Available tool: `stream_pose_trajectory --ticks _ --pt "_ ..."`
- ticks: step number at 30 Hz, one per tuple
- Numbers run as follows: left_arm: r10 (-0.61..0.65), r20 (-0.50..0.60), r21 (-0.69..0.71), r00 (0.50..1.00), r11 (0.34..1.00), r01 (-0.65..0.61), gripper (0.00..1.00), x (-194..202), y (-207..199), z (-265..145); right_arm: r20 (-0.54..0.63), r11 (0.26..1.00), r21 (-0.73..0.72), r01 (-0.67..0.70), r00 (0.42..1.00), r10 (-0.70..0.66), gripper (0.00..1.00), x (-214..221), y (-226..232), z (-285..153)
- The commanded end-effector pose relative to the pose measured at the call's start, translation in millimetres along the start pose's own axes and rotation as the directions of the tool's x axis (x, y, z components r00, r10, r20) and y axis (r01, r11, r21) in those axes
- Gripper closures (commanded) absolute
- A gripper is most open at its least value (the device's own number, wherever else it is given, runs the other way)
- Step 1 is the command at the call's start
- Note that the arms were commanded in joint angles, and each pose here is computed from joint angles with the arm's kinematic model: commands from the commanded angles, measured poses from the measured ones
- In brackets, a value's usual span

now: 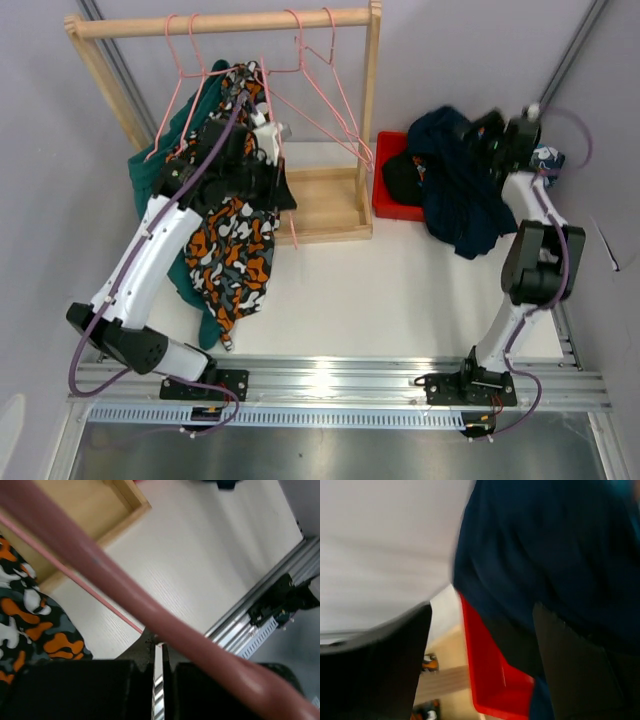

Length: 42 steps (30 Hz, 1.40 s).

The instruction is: Remove the shorts from the hanger

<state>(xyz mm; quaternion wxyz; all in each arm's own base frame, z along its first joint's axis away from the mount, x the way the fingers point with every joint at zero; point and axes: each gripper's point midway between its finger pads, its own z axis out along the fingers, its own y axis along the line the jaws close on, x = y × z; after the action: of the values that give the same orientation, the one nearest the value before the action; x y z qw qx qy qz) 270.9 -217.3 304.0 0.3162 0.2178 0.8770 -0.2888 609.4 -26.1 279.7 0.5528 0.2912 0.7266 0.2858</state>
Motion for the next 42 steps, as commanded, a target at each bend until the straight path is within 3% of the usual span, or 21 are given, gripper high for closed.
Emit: stream_pose_trajectory --ticks 1,2,3,8,15,28,32,42 --pt "0.078 0.194 -0.034 0.978 0.997 -0.073 1.00 -67 -10 -40 0.078 0.989 -0.150 0.009 0.997 0.003 0.12 29 27 -70" --pt "0.078 0.170 -0.079 0.982 0.995 -0.065 1.00 -69 1 -32 0.075 0.987 -0.160 0.004 0.997 0.009 0.12 35 26 -83" --pt "0.085 0.185 -0.101 0.979 0.993 -0.068 1.00 -77 1 -42 0.096 0.980 -0.197 0.013 0.995 0.006 0.12 32 41 -108" --pt "0.118 0.262 -0.251 0.958 0.967 -0.051 1.00 -105 18 -65 0.049 0.976 -0.218 0.004 0.999 0.007 0.13 76 33 -171" --pt "0.180 0.399 -0.501 0.899 0.864 0.049 1.00 -121 43 -138 0.122 0.955 -0.275 0.107 0.990 -0.076 0.12 82 68 -242" --pt "0.276 0.607 -0.498 0.746 0.863 0.086 0.99 -165 15 -209 0.096 0.948 -0.289 0.133 0.989 -0.109 0.13 122 70 -289" --pt "0.280 0.616 -0.483 0.737 0.873 0.072 0.98 -176 12 -203 0.088 0.952 -0.274 0.136 0.989 -0.116 0.14 131 61 -295" --pt "0.201 0.570 -0.423 0.796 0.903 0.075 1.00 -188 29 -140 0.095 0.960 -0.254 0.117 0.991 -0.096 0.14 146 38 -316"
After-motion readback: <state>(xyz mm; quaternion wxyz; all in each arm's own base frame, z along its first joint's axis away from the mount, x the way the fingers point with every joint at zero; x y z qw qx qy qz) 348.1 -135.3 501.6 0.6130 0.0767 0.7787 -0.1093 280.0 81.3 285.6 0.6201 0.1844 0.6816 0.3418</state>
